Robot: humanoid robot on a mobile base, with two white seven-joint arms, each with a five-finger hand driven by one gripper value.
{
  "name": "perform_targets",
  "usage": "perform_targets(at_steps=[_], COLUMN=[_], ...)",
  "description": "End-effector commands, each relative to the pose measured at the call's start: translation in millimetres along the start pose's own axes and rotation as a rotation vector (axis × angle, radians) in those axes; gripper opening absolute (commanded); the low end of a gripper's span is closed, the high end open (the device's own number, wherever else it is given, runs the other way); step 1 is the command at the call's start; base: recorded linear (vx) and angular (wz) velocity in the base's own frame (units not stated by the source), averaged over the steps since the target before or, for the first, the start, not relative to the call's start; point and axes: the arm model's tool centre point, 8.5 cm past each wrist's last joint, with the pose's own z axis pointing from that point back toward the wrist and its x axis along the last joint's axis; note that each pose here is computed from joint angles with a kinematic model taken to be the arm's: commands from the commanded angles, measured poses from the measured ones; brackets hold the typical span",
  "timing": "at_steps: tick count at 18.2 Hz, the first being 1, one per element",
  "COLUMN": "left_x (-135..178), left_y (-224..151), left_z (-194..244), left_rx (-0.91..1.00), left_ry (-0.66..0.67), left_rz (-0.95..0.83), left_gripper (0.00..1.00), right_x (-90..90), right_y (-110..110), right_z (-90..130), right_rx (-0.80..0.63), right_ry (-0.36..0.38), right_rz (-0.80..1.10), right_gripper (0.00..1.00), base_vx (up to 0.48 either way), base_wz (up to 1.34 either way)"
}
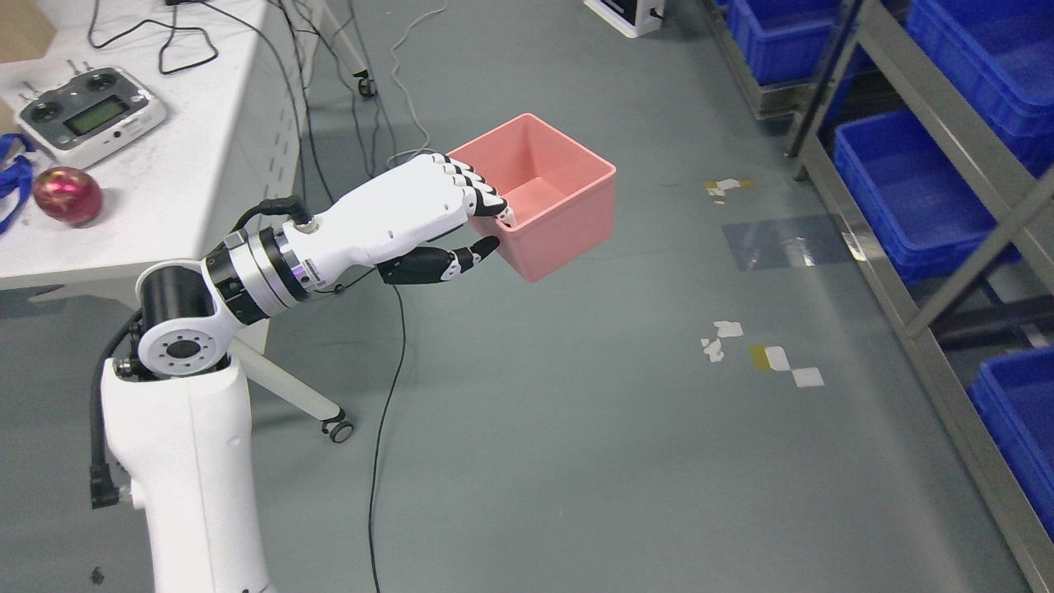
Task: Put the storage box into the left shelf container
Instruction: 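Hold the pink box aloft in the left hand while turning toward the shelf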
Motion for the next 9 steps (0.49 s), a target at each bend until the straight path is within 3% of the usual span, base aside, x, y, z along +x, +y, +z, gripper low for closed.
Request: perform_targets(at_steps=[1,5,9], left_x=[-1.3,-1.3,-1.3], left_y=[0.9,0.9,0.9], left_z=[4.3,4.3,4.3], left_rx=[-0.008,-0.008,-0.008], left_ry=[0.008,0.008,0.008], left_rz=[-0.009,-0.009,-0.009], left_gripper=[0.03,0.03,0.03], right_x=[1.6,1.6,1.6], right_y=[-11.7,-11.7,-11.7], right_z=[-0.2,-0.2,-0.2], right_rx=[-0.019,-0.019,-0.019], right_ry=[-0.011,-0.011,-0.011], right_rz=[-0.001,-0.001,-0.001], right_gripper=[1.00,1.00,1.00], base_vx=[0.282,0.294,0.330], base_wz=[0.57,0.35,-0.01])
